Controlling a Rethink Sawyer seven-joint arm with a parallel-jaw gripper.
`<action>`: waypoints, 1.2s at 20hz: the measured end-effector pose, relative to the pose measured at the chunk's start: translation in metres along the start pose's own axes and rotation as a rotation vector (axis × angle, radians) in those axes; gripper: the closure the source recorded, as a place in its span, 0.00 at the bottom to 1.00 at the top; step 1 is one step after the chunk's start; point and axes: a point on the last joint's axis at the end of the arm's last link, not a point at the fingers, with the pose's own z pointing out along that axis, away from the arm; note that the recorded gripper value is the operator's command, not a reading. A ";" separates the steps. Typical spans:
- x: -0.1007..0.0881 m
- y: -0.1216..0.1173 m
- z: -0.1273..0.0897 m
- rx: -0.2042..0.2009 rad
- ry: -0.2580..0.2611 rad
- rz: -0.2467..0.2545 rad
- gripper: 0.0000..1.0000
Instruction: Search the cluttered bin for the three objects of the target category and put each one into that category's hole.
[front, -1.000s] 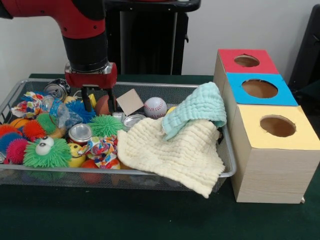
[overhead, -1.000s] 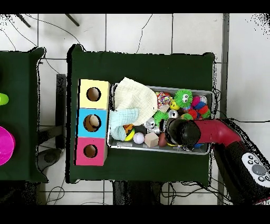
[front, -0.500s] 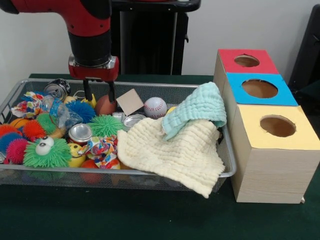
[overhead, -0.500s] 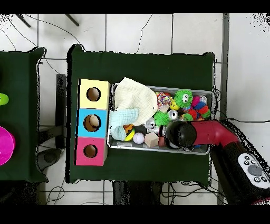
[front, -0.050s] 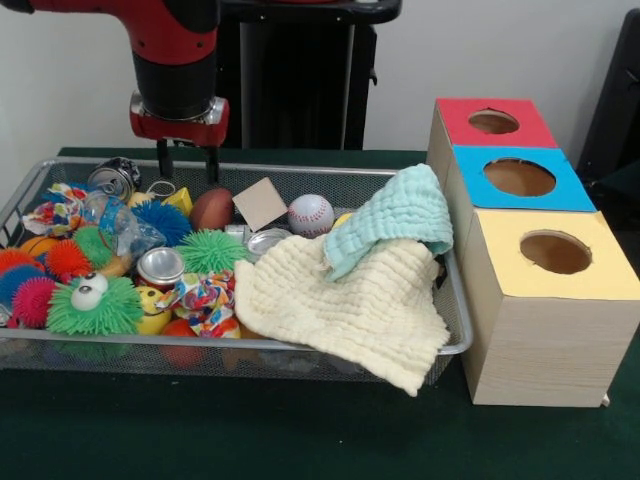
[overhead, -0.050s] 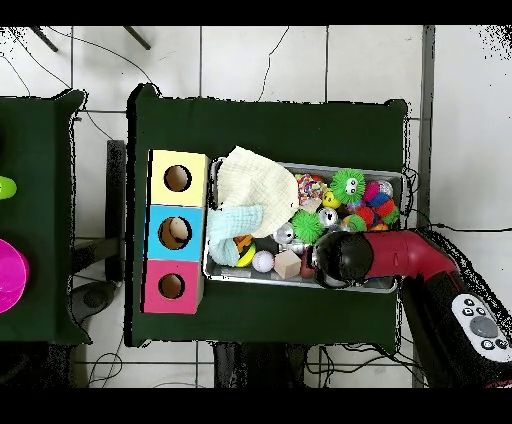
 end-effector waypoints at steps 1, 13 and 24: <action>0.003 -0.004 0.002 0.012 0.004 -0.002 0.00; 0.034 -0.039 0.040 0.117 0.059 -0.050 0.00; 0.032 -0.046 0.062 0.118 0.073 -0.046 0.00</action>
